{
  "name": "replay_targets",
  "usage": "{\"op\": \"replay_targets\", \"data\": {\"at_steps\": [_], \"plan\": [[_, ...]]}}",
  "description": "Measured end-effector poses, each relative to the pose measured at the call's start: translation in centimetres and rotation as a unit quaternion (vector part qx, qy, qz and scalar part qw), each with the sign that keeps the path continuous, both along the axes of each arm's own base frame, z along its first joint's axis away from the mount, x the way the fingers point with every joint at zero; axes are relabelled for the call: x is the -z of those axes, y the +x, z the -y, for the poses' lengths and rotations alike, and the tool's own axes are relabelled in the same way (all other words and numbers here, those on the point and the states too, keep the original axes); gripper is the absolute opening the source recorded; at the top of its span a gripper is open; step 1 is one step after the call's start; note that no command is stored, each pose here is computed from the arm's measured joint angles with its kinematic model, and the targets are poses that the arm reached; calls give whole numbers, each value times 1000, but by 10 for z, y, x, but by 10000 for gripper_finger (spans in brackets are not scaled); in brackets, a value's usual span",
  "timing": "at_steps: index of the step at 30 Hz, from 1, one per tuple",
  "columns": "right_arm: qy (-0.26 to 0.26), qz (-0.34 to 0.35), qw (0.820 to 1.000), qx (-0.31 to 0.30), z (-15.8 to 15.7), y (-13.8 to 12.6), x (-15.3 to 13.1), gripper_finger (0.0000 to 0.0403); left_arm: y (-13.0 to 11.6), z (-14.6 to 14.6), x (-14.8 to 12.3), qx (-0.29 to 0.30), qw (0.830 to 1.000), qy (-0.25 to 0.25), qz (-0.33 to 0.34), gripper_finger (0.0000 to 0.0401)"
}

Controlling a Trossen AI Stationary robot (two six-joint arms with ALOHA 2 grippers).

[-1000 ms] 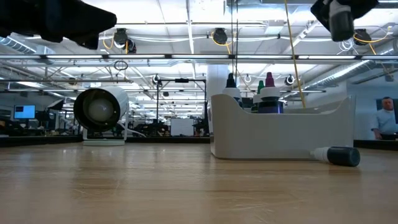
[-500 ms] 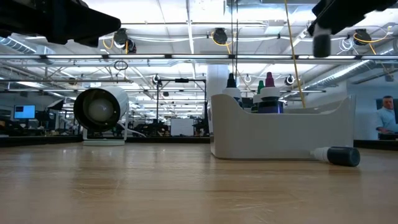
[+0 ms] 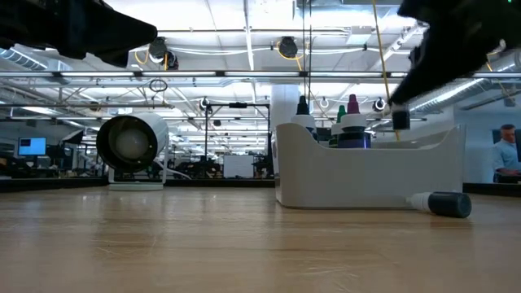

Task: Pick & Place food coloring
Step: Put the small green food coloring bottle into the gray bin

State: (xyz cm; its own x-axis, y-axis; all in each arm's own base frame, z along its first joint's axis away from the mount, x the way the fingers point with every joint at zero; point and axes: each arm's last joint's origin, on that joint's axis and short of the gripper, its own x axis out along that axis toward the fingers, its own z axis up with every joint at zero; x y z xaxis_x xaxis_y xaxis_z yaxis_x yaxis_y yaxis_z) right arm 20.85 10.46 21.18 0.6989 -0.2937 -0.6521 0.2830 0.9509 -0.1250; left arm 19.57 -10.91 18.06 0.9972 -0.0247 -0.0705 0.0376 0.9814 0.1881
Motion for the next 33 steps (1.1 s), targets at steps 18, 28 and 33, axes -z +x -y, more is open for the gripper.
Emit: {"op": "replay_targets", "data": {"at_steps": [18, 28, 33], "plan": [[32, 30, 998, 39, 26, -4, 47, 48, 0, 0, 0, 0, 1000, -11, 0, 10], [52, 47, 997, 38, 28, -8, 57, 48, 0, 0, 0, 0, 1000, -10, 0, 10], [63, 49, 996, 27, 29, -7, 59, 48, 0, 0, 0, 0, 1000, -10, 0, 10]]}}
